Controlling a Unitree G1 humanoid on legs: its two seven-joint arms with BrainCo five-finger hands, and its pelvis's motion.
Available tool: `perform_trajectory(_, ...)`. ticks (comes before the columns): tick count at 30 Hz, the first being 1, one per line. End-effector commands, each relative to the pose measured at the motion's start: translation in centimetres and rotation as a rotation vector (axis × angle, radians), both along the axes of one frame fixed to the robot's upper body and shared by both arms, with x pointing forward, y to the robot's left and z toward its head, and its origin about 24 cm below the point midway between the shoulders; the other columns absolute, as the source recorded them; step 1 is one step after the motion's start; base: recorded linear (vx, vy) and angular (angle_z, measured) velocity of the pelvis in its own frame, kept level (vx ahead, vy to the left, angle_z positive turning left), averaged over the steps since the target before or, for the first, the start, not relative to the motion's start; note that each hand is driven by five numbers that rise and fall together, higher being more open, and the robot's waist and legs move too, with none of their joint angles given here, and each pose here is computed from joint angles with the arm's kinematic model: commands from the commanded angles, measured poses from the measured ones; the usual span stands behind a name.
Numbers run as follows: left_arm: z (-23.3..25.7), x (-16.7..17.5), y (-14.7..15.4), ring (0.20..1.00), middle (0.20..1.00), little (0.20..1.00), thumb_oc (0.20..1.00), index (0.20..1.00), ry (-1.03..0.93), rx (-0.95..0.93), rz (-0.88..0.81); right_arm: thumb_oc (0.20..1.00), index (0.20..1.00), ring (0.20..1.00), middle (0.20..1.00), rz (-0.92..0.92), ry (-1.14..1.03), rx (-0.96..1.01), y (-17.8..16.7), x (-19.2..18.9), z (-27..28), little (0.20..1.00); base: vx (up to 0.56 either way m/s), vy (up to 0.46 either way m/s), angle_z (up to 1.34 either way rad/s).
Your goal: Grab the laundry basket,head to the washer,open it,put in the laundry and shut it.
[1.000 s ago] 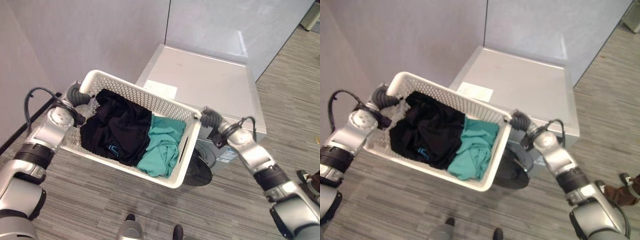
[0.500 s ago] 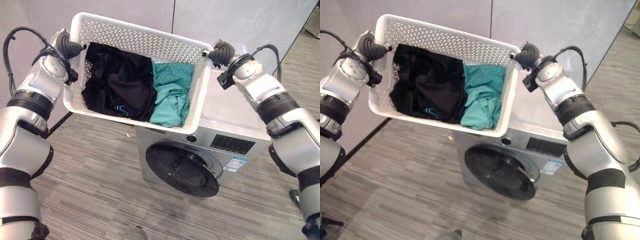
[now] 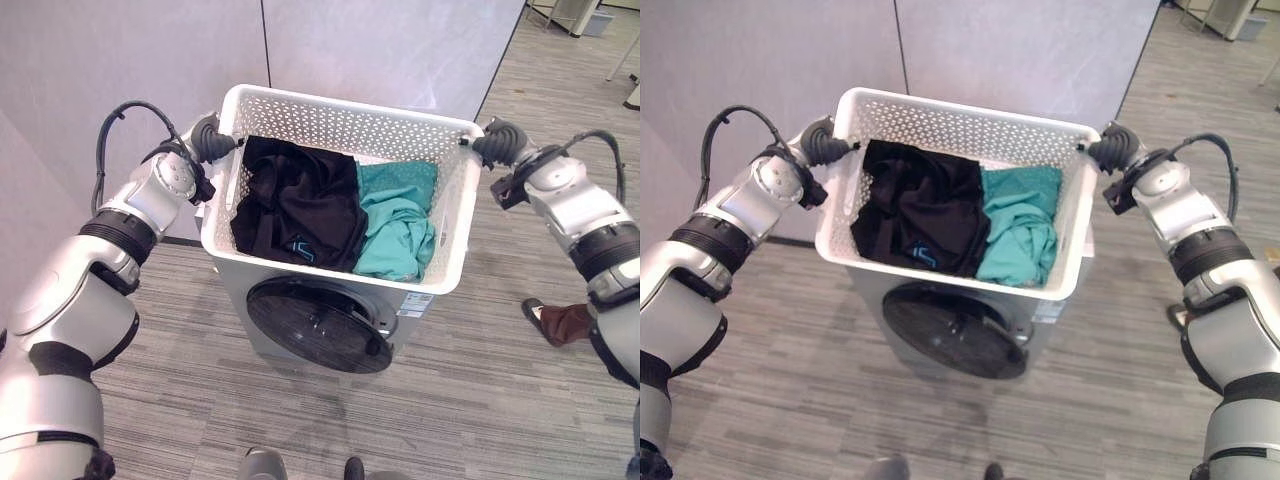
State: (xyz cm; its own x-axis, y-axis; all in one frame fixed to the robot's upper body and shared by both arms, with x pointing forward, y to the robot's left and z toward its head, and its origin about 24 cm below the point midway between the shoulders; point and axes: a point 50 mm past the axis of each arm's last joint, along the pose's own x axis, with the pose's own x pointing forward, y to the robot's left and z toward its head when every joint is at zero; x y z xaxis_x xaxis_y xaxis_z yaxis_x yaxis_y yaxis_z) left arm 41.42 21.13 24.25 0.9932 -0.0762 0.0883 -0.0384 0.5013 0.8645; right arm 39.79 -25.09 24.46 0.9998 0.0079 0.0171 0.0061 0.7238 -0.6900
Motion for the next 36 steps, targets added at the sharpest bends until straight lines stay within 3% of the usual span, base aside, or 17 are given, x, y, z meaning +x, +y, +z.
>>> perform_trajectory(1,4.9,-0.9,4.1,0.2,0.2,0.2,0.2,0.2,-0.152,-0.027,0.141,0.2,0.2,0.2,0.2,-0.054,-0.196,0.004,-1.6,-1.0,5.2,0.2,0.1,0.07,-0.14)
perform_trajectory(10,3.3,-0.7,4.7,0.2,0.2,0.2,0.2,0.2,-0.112,-0.016,0.169,0.2,0.2,0.2,0.2,-0.13,-0.067,0.007,-2.7,-0.2,1.9,0.2,0.12,0.142,-0.55)
perform_trajectory(18,2.3,-0.6,5.6,0.2,0.2,0.2,0.2,0.2,-0.072,-0.009,0.235,0.2,0.2,0.2,0.2,-0.142,0.019,-0.016,-1.6,0.9,1.1,0.2,0.07,0.063,-0.25)
perform_trajectory(22,3.3,0.2,3.9,0.2,0.2,0.2,0.2,0.2,-0.087,0.002,0.232,0.2,0.2,0.2,0.2,-0.198,0.066,-0.065,-1.5,1.5,1.6,0.2,0.0,0.002,0.01)
perform_trajectory(31,8.6,0.8,-1.0,0.2,0.2,0.2,0.2,0.2,-0.2,0.074,0.196,0.2,0.2,0.2,0.2,-0.205,0.059,-0.17,2.3,2.3,6.1,0.2,-0.03,0.001,-0.11)
perform_trajectory(36,11.5,0.5,-4.3,0.2,0.2,0.2,0.2,0.2,-0.298,0.049,0.134,0.2,0.2,0.2,0.2,-0.282,0.011,-0.159,1.4,1.5,9.0,0.2,0.01,0.005,0.06)
